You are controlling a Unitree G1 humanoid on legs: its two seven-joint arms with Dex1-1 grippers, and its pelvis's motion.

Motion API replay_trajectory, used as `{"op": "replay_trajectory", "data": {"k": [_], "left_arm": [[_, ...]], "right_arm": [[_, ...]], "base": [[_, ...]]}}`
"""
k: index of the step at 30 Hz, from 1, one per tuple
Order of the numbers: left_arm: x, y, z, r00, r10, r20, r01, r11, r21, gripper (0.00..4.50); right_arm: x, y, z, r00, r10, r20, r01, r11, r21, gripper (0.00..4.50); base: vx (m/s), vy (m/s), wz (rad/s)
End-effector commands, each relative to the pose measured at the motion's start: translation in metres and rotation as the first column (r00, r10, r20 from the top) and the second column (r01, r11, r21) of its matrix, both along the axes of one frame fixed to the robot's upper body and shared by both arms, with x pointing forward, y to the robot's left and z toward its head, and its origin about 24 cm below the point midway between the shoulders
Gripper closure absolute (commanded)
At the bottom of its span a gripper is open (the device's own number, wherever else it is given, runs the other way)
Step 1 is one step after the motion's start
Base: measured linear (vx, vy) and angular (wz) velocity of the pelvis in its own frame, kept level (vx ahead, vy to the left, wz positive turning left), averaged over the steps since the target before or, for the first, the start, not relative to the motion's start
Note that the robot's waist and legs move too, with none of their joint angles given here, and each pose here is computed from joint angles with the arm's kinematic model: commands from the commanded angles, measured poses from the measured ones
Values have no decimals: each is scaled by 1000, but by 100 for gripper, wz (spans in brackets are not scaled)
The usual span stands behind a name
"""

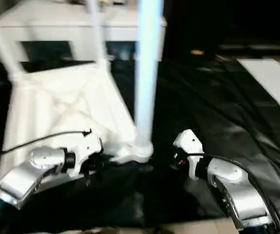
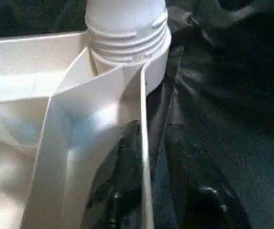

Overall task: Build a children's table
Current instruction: Rotate table base, then rotate leg to tighten

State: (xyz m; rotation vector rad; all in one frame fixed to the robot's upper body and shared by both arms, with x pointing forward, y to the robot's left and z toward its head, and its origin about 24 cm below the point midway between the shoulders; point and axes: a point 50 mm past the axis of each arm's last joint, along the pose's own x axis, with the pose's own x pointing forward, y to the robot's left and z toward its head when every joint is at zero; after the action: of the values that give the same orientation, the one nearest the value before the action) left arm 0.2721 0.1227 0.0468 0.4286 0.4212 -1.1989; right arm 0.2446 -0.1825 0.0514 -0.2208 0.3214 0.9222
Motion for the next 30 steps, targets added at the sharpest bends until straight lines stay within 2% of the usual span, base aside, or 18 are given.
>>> {"op": "replay_trajectory", "data": {"k": [1,4,8,9,11,14,15,18,20,23,26,30], "left_arm": [[0,1,-6,1000,9,-6,-9,1000,30,357],[7,1,-9,997,76,0,-76,996,52,357],[9,1,-11,996,92,-2,-91,994,66,357],[10,2,-12,993,113,-15,-112,992,64,373],[10,3,-12,992,128,-19,-126,990,60,373],[10,5,-11,991,135,-24,-134,989,55,408],[9,6,-11,990,136,-29,-134,990,53,408],[4,9,-11,989,142,-50,-140,989,42,448],[2,9,-10,988,144,-61,-142,989,31,448],[-2,9,-10,990,125,-70,-123,992,28,448],[-8,3,-10,998,29,-51,-27,999,25,448],[-12,-1,-10,998,-17,-57,19,999,37,450]], "right_arm": [[1,2,7,1000,8,22,-8,1000,9,61],[1,2,6,1000,8,21,-8,1000,9,61],[1,3,6,1000,8,22,-9,1000,9,61],[1,3,7,1000,8,23,-8,1000,12,61],[1,3,7,1000,7,24,-7,1000,13,61],[1,3,7,1000,7,24,-7,1000,15,61],[1,3,7,1000,7,25,-7,1000,16,61],[3,4,10,999,0,38,-2,999,35,61],[6,6,13,998,-4,55,1,998,62,61],[8,10,16,998,10,62,-16,996,90,61],[11,16,12,997,54,50,-57,996,67,61],[15,19,9,996,84,32,-85,994,61,25]], "base": [[44,-57,-24],[41,-31,-18],[0,0,0],[0,0,0],[0,0,0],[0,0,0],[0,0,0],[0,0,0],[0,0,0],[0,0,0],[0,0,0],[0,0,0]]}}
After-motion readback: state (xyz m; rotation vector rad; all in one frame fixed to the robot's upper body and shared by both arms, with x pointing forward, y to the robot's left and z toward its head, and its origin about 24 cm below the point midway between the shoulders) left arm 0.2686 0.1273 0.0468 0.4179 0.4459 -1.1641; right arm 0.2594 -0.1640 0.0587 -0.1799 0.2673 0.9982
